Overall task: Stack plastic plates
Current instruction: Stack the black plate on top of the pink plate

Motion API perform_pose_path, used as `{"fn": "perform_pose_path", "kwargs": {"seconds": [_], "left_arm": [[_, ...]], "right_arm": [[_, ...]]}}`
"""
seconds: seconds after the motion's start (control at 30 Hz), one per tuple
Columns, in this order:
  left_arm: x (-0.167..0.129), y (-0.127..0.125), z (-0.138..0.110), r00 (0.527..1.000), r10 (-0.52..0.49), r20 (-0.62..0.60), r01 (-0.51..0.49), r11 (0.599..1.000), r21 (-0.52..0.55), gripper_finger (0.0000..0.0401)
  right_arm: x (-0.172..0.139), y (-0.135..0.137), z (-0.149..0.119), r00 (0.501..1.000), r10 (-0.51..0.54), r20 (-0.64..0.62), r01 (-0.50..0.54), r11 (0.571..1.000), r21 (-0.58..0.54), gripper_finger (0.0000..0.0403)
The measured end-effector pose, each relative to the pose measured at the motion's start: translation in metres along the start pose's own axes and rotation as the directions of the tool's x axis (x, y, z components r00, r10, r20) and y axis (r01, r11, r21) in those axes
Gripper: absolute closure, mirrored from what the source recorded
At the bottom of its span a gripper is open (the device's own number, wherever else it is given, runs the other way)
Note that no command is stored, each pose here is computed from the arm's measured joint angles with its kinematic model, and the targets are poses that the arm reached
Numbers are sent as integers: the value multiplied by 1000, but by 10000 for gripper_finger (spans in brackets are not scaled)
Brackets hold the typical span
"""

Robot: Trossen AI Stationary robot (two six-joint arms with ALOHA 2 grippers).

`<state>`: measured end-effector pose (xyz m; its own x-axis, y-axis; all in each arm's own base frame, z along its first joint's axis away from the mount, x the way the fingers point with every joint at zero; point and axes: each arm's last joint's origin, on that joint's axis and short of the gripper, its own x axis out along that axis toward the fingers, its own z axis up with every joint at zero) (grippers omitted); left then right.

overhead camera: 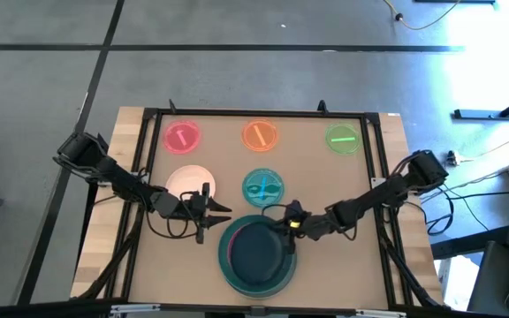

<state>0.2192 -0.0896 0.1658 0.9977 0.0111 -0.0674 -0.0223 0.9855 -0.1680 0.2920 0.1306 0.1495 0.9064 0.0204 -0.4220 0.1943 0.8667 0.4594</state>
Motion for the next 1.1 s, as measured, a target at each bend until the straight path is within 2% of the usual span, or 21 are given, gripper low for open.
{"fn": "perform_pose_path", "kwargs": {"seconds": [0.13,0.47,1.0,1.1], "left_arm": [[0,0,0,1000,0,-1,0,1000,0,300],[0,0,0,1000,0,-2,0,1000,1,300],[0,0,0,1000,-14,-5,14,1000,1,300],[0,-1,0,1000,-27,-8,27,1000,1,300]], "right_arm": [[4,-1,-1,1000,-13,-3,13,999,-53,397],[4,-6,-3,998,-51,-42,48,996,-71,397],[4,-7,-5,997,-50,-64,46,997,-68,397],[4,-7,-5,996,-56,-63,51,996,-69,387]]}}
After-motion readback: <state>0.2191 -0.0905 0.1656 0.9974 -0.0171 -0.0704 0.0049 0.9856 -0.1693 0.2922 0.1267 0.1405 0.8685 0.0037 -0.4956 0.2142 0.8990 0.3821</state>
